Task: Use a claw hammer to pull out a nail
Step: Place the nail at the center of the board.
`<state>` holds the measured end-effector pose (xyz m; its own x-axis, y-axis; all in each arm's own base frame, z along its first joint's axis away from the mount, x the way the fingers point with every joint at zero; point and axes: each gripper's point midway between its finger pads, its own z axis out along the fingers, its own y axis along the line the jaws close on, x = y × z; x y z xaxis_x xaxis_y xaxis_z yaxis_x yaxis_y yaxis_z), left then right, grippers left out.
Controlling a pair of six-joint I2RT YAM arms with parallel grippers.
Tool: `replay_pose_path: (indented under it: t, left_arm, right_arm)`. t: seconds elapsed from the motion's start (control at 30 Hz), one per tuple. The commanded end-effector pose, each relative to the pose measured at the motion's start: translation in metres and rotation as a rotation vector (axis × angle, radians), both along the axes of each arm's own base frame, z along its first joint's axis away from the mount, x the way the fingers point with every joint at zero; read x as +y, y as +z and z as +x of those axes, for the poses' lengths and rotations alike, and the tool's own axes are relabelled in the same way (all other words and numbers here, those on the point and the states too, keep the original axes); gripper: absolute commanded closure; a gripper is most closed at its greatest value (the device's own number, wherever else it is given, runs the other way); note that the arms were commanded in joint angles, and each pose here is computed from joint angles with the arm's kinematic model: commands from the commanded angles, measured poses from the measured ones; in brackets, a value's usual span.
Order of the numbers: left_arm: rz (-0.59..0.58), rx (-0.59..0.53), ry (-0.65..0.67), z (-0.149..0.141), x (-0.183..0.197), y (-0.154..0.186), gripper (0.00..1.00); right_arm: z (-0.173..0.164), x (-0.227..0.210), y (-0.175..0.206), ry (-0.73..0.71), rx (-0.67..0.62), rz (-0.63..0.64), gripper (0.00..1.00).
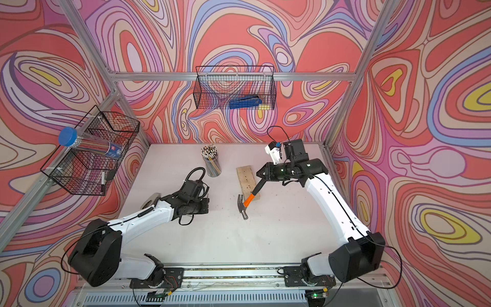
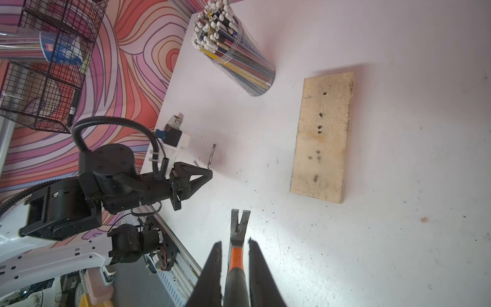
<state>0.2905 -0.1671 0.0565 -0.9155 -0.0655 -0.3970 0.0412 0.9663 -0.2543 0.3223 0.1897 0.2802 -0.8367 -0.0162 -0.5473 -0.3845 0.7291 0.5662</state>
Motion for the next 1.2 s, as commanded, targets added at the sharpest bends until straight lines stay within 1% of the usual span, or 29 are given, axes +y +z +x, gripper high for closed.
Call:
replay_pose_path:
  t: [0.0,0.23,0.37,0.47,0.53,0.6,0.77,1.07,1.17]
  left_arm:
    - [0.057,0.103,0.061,-0.001,0.010,-0.012,1.00]
    - [0.149,0.198,0.086,0.004,0.018,-0.031,1.00]
    - [0.173,0.246,0.092,0.001,0.020,-0.041,1.00]
    - [0.180,0.260,0.101,0.000,0.021,-0.044,1.00]
    - [0.194,0.262,0.112,-0.001,0.024,-0.045,0.96]
    - [0.213,0.265,0.120,-0.001,0.027,-0.045,0.88]
    - [0.247,0.278,0.127,-0.002,0.032,-0.046,0.81]
    - [0.247,0.267,0.116,0.001,0.031,-0.041,0.78]
    - [0.227,0.248,0.093,0.003,0.027,-0.034,0.77]
  right_arm:
    - [0.006,0.002,0.006,-0.016,-0.016,0.032,1.00]
    - [0.006,-0.001,-0.001,-0.030,-0.010,0.012,1.00]
    - [0.007,-0.002,-0.004,-0.035,-0.007,0.002,1.00]
    - [0.008,-0.003,-0.006,-0.037,-0.006,-0.003,1.00]
    - [0.008,-0.003,-0.008,-0.035,-0.001,-0.007,1.00]
    - [0.007,-0.003,-0.011,-0.035,0.000,-0.010,1.00]
    - [0.007,-0.005,-0.011,-0.041,-0.009,-0.015,1.00]
    - [0.007,-0.009,-0.014,-0.063,-0.018,-0.031,1.00]
    - [0.009,-0.011,-0.012,-0.077,-0.032,-0.036,1.00]
